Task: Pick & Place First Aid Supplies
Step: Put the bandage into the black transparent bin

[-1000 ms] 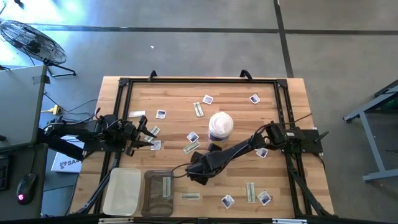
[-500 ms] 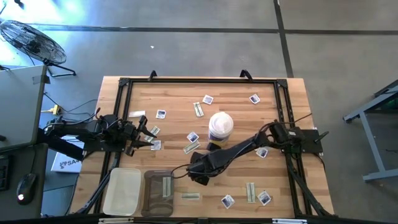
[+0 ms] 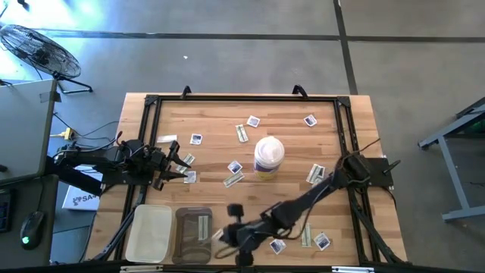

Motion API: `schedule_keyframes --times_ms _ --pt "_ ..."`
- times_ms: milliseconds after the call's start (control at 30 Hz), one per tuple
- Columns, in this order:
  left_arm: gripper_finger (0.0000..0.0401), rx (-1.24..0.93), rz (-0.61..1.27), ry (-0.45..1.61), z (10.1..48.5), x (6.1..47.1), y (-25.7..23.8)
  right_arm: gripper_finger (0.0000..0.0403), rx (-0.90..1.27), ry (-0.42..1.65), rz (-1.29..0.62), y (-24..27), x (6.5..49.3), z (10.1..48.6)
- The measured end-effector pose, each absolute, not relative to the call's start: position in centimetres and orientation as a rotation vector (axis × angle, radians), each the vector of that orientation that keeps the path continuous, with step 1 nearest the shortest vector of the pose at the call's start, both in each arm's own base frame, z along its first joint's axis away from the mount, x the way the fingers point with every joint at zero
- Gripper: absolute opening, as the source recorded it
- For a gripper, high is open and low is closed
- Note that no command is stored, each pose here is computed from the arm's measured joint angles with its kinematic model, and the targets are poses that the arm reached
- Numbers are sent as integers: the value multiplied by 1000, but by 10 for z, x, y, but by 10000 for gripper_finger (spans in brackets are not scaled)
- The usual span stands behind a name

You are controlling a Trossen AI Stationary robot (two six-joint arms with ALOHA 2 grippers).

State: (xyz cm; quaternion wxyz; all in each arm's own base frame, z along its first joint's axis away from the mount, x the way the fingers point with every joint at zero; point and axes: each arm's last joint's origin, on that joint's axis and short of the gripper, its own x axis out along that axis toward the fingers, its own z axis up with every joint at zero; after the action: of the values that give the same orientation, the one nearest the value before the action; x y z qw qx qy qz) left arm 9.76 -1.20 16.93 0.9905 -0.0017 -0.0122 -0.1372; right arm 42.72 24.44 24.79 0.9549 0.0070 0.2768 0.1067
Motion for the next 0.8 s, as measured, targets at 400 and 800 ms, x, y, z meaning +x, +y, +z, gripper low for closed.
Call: schedule_keyframes --times_ms 400,800 --pt "154 -3 -275 -25 169 98 -12 0 -54 302 350 244 450 253" --pt "154 -3 -267 -24 169 98 -12 0 -84 330 365 208 482 217"
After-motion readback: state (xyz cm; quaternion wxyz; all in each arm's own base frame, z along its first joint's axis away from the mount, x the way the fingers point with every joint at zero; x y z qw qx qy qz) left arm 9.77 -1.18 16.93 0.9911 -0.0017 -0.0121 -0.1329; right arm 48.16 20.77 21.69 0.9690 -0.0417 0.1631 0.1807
